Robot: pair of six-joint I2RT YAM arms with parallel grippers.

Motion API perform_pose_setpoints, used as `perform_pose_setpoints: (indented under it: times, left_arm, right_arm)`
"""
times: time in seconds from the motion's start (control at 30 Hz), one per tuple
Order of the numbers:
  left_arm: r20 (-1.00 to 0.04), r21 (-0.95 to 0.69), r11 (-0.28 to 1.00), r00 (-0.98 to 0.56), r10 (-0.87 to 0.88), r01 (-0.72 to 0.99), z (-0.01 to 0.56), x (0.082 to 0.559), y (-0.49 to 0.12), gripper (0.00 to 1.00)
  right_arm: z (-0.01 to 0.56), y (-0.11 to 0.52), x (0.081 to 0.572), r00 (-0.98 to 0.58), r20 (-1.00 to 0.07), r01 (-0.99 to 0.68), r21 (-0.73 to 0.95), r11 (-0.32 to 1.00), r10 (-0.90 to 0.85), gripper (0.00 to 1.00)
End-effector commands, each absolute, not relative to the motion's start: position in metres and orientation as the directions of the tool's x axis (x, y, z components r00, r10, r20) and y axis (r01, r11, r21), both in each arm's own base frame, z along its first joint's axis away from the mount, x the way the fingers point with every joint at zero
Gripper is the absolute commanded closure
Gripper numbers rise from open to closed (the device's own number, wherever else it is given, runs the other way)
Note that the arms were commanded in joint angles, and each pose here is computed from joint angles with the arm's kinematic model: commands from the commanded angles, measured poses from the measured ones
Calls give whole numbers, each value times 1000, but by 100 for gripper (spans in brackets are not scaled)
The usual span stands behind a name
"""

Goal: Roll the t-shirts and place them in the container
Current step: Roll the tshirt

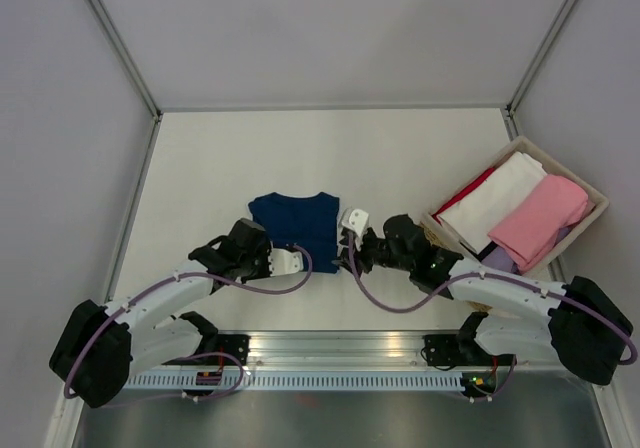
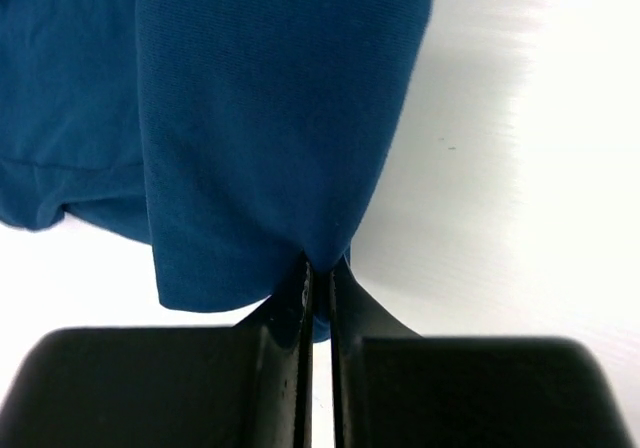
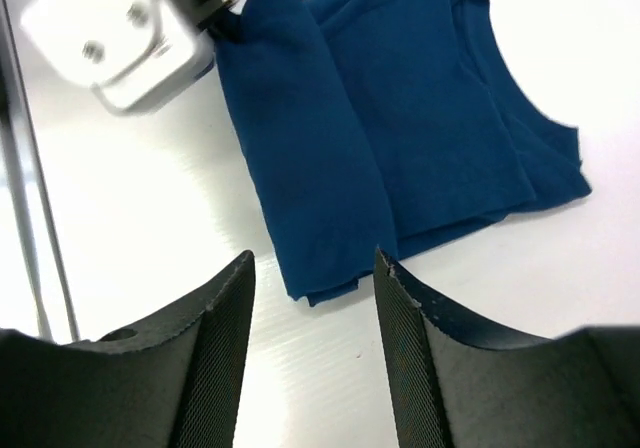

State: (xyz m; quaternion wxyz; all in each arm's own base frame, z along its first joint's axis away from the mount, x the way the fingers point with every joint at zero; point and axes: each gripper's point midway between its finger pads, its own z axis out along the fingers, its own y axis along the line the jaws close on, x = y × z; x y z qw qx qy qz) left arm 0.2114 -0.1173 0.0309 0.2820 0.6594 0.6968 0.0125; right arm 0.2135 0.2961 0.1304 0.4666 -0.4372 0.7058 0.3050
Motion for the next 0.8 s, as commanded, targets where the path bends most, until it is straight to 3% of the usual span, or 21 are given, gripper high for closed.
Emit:
perform_pose_setpoints:
  times: [0.0,0.3,0.57,0.63,0.67,0.7,0.77]
  left_arm:
    - [-423,280,73,55,904,957,40,193,-130,98]
    - [-405,244,86,21,914,966,43,195,-123,98]
    - [-421,219,85,15,907,972,44,192,-126,98]
    - [-418,212,84,13,908,974,44,190,-126,98]
    - [-423,208,82,14,906,975,45,190,-127,98]
    - [-423,204,79,15,906,976,45,189,-126,98]
    - [-422,185,76,9,907,980,46,185,-125,98]
  right_arm:
    - [125,303,201,141,-896,-899,-294,326,-420,43]
    - [87,327,185,364,-674,-767,-608,204,-642,40]
    - [62,339,196,359,-582,-726,-666,173,-730,38]
    - [42,335,200,327,-536,-729,-667,153,-778,46]
    - [44,336,206,289,-538,-717,-670,193,-792,56]
    - [31,330,207,253,-507,-726,-662,184,-824,77]
    - [29,333,207,196,-521,-745,-630,220,-831,90]
